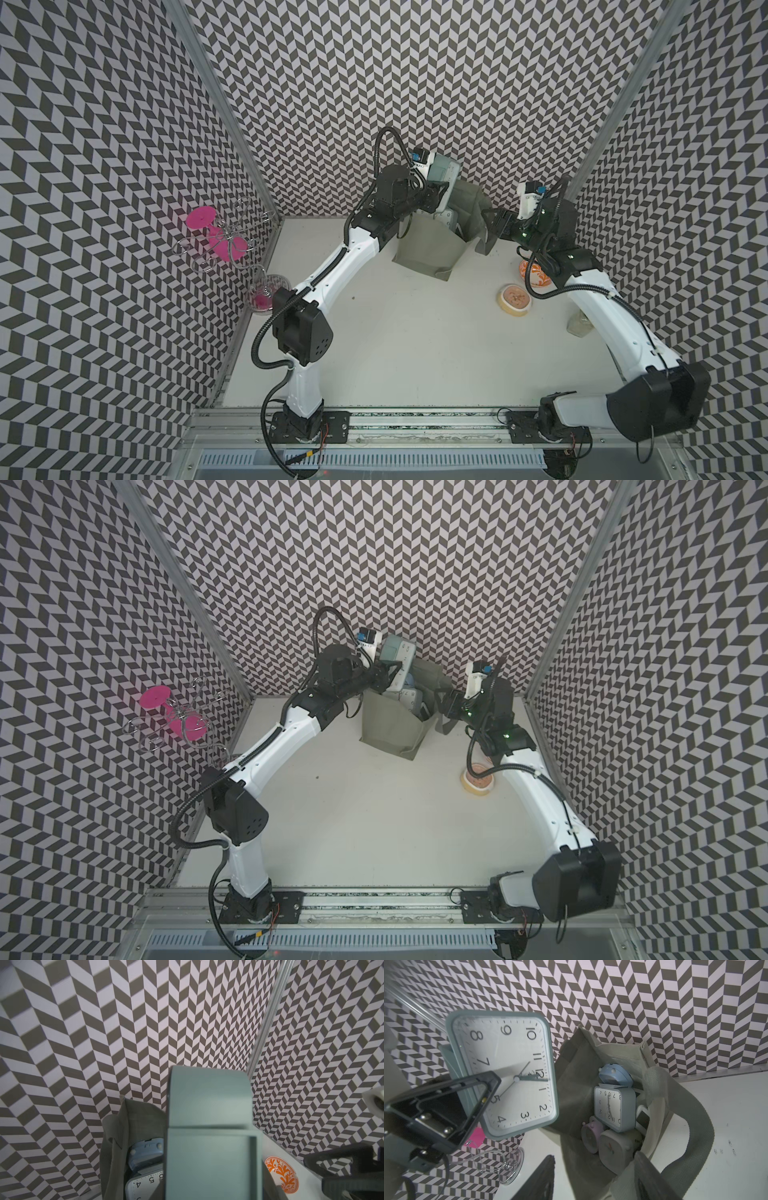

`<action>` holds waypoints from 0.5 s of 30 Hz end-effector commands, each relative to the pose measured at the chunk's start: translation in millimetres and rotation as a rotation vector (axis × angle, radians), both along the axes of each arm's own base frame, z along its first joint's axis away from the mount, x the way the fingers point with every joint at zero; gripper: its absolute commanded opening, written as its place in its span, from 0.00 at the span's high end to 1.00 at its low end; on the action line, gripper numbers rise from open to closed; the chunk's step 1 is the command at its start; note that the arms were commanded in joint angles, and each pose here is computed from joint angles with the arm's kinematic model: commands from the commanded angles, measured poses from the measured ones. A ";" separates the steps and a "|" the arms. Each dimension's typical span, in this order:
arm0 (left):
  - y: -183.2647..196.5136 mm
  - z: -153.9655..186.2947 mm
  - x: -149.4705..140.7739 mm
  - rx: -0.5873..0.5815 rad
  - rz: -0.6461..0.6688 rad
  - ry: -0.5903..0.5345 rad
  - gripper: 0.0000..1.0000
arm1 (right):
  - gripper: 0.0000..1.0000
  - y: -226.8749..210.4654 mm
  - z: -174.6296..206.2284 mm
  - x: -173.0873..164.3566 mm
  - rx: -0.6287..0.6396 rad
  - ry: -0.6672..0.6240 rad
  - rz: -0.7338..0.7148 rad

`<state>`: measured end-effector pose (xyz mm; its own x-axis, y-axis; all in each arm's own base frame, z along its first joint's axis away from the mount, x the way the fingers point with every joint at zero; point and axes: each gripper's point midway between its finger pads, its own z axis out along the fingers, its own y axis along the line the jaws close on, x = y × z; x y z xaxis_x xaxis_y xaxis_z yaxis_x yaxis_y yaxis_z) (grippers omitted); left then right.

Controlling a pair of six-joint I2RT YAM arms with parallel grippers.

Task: Put the alarm clock into the canvas bag
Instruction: Place the alarm at the canvas bag.

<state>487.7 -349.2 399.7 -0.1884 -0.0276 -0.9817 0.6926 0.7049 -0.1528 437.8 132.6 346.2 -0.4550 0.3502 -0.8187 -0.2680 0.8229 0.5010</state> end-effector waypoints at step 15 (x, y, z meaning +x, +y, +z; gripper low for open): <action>-19.8 20.9 2.1 0.061 -0.195 -0.247 0.75 | 0.48 -5.9 -50.5 60.9 -0.110 0.101 -0.062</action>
